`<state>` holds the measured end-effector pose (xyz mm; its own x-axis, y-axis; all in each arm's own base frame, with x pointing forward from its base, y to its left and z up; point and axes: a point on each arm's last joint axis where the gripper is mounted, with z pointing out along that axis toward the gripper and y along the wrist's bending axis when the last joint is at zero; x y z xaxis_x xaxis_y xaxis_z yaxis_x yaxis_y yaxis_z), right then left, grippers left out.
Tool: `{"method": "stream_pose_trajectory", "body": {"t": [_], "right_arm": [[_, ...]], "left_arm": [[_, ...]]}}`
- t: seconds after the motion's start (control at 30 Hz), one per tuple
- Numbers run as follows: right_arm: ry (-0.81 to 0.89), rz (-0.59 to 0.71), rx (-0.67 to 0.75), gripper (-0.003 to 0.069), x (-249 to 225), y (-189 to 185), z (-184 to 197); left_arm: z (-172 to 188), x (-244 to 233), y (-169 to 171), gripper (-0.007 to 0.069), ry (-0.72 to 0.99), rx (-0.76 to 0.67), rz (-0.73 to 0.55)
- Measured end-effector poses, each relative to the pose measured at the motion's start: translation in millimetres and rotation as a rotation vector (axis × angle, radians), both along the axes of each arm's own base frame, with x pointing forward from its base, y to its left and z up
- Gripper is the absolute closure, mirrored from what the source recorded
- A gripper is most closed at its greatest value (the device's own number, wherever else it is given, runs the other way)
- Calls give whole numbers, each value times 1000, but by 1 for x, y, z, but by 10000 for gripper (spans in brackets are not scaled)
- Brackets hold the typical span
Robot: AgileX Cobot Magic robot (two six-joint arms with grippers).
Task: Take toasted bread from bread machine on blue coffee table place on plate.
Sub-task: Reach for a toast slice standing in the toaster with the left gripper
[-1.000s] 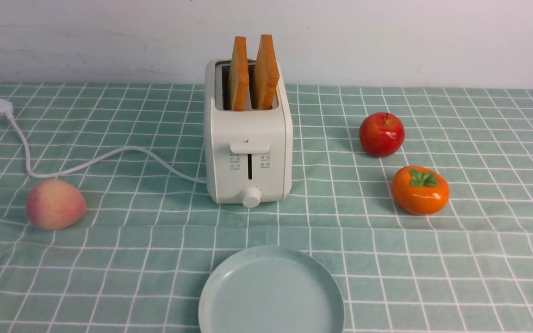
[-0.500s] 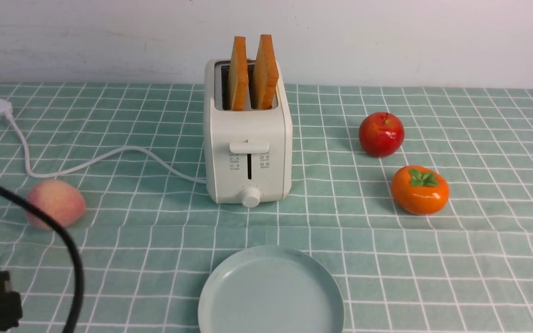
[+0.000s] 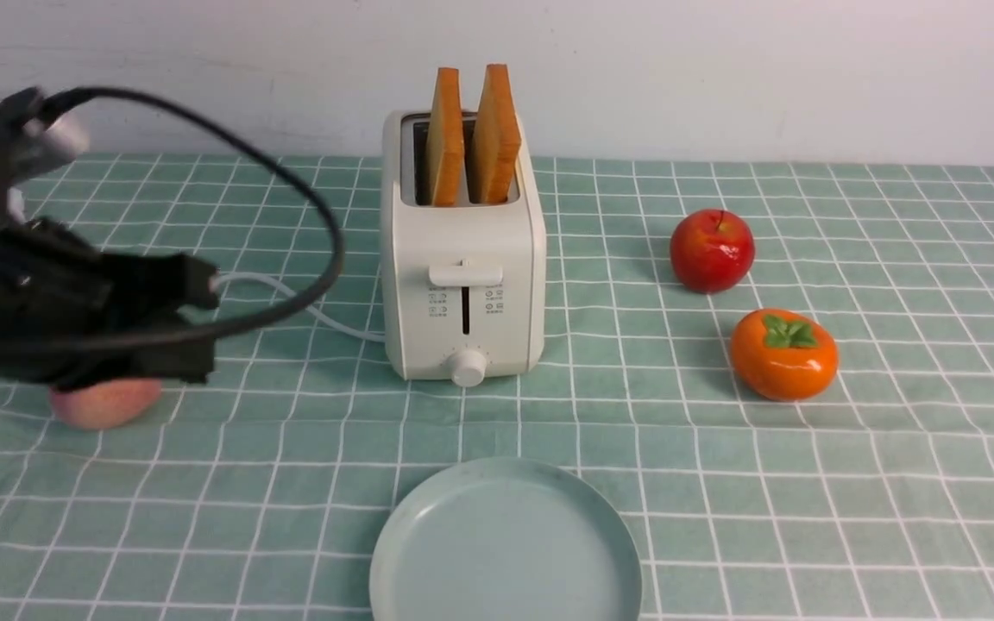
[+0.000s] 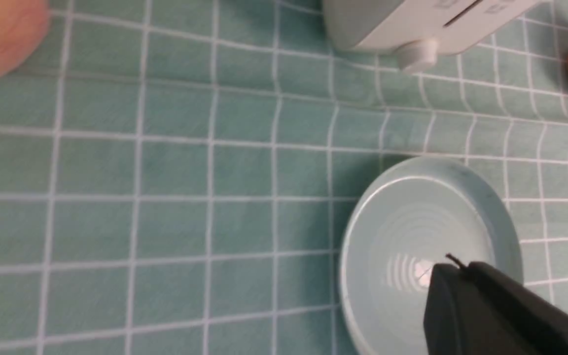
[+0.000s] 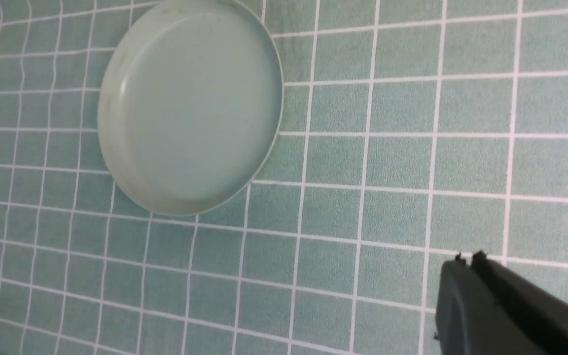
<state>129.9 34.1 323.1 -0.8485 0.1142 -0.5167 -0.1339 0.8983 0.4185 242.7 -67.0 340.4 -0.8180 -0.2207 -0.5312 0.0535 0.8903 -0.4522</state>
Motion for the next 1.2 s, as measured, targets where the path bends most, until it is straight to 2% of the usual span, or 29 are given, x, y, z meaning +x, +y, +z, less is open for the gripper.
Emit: {"method": "stream_pose_trajectory", "body": {"t": [0.33, 0.43, 0.53, 0.57, 0.7, 0.73, 0.83, 0.93, 1.03, 1.07, 1.1, 1.13, 1.2], "right_arm": [[-17, -5, 0, 650, 1, 0, 1], [-17, -5, 0, 645, 1, 0, 1], [-17, -5, 0, 643, 1, 0, 1], [-17, -5, 0, 641, 1, 0, 1], [-17, -5, 0, 638, 1, 0, 1], [-17, -5, 0, 637, 1, 0, 1], [-17, -5, 0, 636, 1, 0, 1], [-17, -5, 0, 636, 1, 0, 1], [-17, -5, 0, 632, 1, 0, 1], [-17, -5, 0, 631, 1, 0, 1], [-16, -4, 0, 629, 1, 0, 1], [-16, -4, 0, 627, 1, 0, 1], [-16, -4, 0, 625, 1, 0, 1]], "left_arm": [[27, 114, -64, 636, -101, 20, -107], [23, 144, -80, 585, -140, 78, -131], [13, 169, -92, 467, -158, 115, -146], [9, 176, -96, 392, -161, 119, -149], [-2, 191, -104, 251, -178, 121, -148], [-10, 198, -106, 177, -189, 127, -143], [-20, 207, -108, 105, -213, 142, -130], [-25, 212, -108, 117, -231, 157, -122], [-24, 213, -107, 332, -250, 165, -112], [-24, 213, -106, 351, -251, 168, -112], [-23, 212, -105, 503, -250, 183, -116], [-20, 210, -104, 561, -246, 193, -119], [-17, 208, -103, 570, -246, 201, -121]]}}
